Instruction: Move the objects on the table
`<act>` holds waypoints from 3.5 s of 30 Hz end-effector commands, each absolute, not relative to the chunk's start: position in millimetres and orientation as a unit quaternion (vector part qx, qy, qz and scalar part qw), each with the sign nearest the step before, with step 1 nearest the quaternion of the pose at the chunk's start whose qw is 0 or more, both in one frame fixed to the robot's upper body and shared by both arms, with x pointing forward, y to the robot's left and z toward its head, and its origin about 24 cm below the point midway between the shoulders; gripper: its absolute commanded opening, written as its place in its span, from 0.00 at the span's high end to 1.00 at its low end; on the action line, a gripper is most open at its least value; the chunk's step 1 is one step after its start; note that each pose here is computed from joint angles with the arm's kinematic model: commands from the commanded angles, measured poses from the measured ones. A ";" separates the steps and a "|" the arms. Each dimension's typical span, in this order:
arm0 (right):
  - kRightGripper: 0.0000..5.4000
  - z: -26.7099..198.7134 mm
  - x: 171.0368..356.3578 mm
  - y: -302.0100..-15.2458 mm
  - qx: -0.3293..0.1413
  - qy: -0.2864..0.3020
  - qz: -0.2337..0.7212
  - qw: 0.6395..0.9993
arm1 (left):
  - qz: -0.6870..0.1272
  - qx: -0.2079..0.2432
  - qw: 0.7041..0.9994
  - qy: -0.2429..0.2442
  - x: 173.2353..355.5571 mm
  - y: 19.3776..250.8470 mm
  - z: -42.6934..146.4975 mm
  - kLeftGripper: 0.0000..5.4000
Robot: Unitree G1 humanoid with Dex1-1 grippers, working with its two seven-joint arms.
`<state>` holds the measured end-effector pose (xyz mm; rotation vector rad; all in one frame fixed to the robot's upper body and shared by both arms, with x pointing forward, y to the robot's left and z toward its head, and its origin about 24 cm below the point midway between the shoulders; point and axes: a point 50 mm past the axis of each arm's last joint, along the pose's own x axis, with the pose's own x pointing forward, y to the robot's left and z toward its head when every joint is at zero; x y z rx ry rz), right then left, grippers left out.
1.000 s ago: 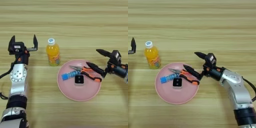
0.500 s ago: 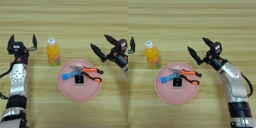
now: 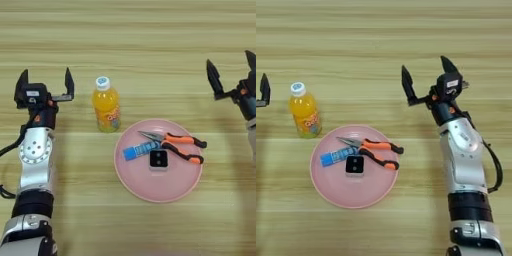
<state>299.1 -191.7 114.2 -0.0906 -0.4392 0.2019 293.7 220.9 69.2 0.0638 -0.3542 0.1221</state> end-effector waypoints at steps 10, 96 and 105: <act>0.01 94.1 302.9 -198.0 -0.091 -0.218 0.024 0.971 | 0.059 0.030 0.980 -0.189 295.3 221.7 74.6 0.00; 0.00 70.3 303.4 -204.8 -0.090 -0.216 -0.002 0.972 | -0.239 0.014 0.971 0.009 279.4 159.6 53.7 0.35; 0.00 70.1 303.6 -203.0 -0.089 -0.214 0.011 0.973 | -0.241 0.012 0.970 0.003 278.8 158.4 55.3 0.37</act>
